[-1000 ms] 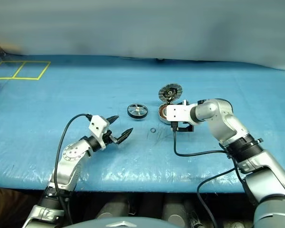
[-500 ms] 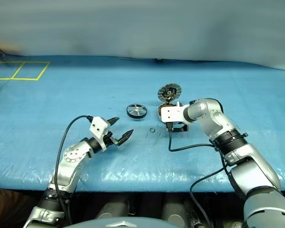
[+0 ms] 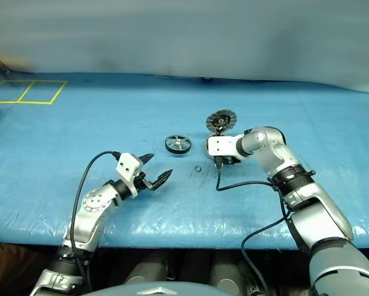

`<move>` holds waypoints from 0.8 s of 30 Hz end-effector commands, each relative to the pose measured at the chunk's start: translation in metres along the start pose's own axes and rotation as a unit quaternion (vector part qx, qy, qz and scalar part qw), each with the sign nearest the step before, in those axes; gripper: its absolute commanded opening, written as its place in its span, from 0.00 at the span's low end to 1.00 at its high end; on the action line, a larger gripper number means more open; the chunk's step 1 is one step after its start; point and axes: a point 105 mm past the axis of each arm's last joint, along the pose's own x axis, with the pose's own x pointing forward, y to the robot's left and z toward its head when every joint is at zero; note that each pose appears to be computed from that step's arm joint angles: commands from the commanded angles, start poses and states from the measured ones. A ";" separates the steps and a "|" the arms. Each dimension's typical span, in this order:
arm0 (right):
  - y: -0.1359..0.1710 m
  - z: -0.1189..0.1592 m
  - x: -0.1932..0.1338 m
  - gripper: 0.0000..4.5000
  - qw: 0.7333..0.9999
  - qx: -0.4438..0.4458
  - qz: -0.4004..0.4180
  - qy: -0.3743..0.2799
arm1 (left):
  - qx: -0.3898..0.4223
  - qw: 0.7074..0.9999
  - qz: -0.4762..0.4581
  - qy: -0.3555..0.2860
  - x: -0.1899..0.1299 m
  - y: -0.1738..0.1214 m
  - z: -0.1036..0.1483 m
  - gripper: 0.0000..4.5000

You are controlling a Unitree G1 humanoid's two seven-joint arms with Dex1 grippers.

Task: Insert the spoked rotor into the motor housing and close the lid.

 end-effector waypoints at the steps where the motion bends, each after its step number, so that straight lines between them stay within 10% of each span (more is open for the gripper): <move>1: 0.018 -0.002 -0.007 0.48 1.000 0.011 0.006 0.002 | 0.020 0.999 0.002 -0.027 0.000 -0.001 0.017 1.00; 24: 0.096 0.034 -0.024 0.48 0.998 0.059 0.012 -0.024 | 0.021 1.000 -0.011 -0.019 0.003 -0.004 0.014 1.00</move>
